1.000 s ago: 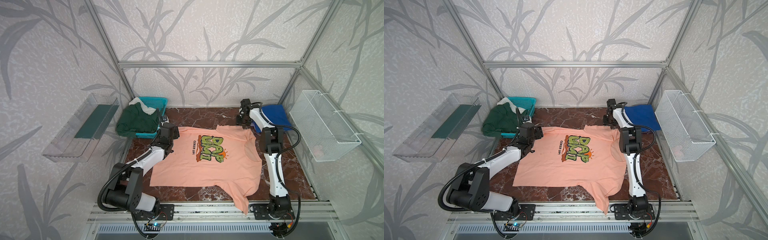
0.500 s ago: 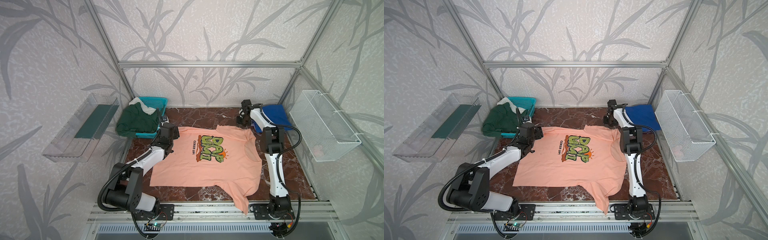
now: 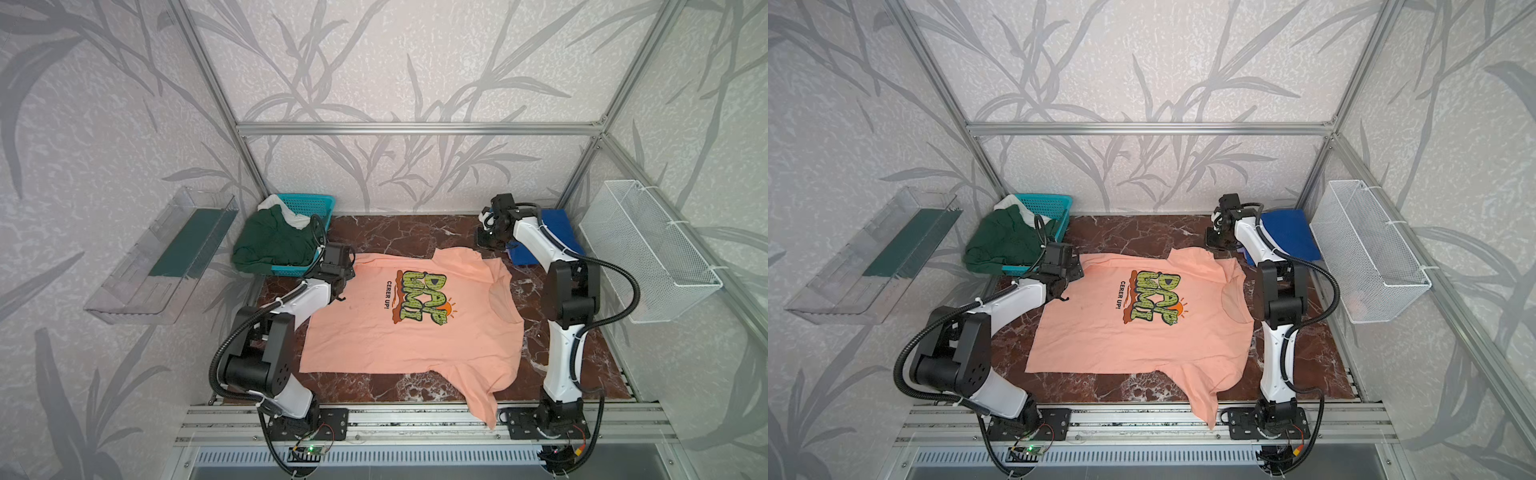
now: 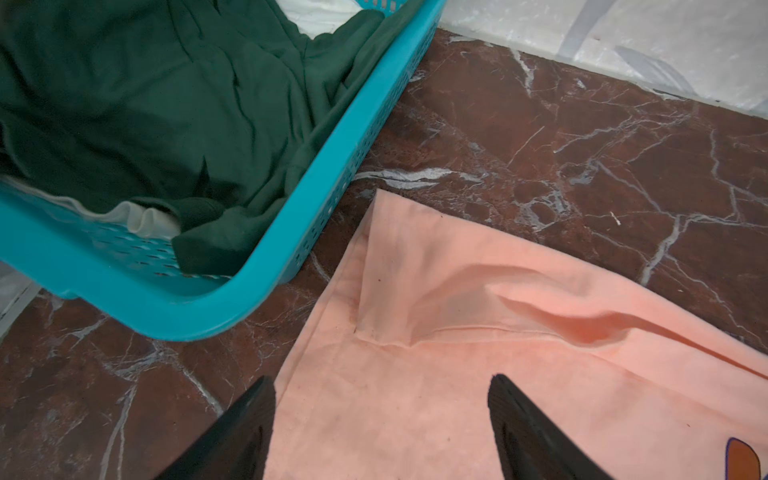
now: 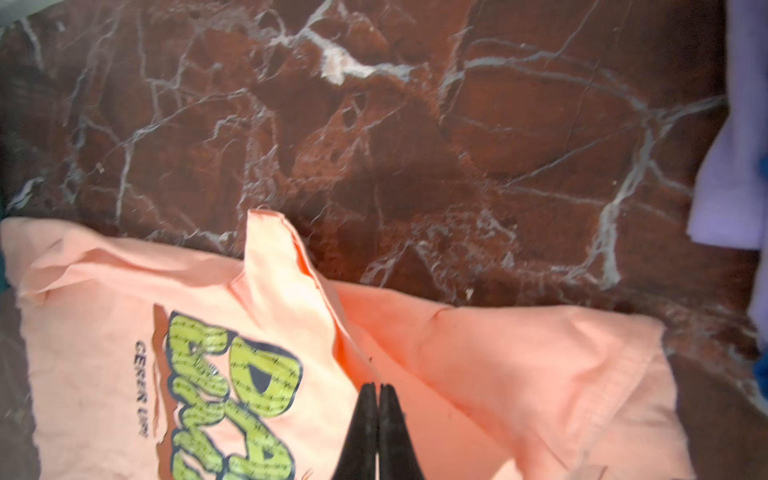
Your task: Fold and stack the t-shirts
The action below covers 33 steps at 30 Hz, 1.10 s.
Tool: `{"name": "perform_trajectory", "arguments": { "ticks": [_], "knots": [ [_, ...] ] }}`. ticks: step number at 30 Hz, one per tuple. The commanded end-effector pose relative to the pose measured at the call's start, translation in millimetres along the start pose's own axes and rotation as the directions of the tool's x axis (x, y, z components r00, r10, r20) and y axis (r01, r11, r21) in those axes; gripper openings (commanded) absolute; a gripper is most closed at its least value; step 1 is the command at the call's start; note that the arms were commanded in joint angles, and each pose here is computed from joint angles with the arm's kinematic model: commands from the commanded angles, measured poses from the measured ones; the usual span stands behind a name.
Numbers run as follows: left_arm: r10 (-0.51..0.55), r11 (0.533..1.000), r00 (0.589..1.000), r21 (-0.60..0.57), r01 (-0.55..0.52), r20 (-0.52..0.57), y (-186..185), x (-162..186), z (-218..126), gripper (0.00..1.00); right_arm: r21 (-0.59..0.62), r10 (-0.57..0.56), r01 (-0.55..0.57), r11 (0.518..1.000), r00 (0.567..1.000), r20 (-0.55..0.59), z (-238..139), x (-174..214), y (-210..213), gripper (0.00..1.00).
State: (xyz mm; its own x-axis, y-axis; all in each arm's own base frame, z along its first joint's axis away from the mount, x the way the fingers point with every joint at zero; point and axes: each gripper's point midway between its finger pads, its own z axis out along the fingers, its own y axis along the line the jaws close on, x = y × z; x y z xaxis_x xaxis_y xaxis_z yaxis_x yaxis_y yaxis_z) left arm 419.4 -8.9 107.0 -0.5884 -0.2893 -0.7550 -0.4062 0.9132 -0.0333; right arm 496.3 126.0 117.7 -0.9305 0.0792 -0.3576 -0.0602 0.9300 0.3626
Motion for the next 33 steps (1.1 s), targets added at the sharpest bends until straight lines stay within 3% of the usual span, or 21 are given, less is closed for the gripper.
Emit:
{"name": "perform_trajectory", "arguments": {
  "ticks": [1,15,23,33],
  "knots": [
    [-0.034,0.999,0.999,-0.002,0.034,-0.022,-1.3,-1.2,0.8,0.81,-0.068,-0.053,0.054,0.996,0.998,0.014,-9.2,12.3,18.9,0.00],
    [-0.038,0.999,0.998,-0.014,0.037,-0.054,2.7,11.6,6.4,0.81,-0.095,-0.292,0.281,0.955,0.948,-0.130,6.0,110.0,64.4,0.00],
    [-0.036,0.999,0.997,-0.023,0.034,-0.075,4.2,14.1,13.3,0.80,-0.080,-0.311,0.301,0.950,0.934,-0.175,3.8,143.0,52.5,0.00],
    [-0.037,0.998,0.995,-0.058,0.032,-0.093,14.9,12.1,20.9,0.81,-0.071,-0.330,0.322,0.944,0.922,-0.202,3.3,157.3,44.5,0.00]
  ]
}}
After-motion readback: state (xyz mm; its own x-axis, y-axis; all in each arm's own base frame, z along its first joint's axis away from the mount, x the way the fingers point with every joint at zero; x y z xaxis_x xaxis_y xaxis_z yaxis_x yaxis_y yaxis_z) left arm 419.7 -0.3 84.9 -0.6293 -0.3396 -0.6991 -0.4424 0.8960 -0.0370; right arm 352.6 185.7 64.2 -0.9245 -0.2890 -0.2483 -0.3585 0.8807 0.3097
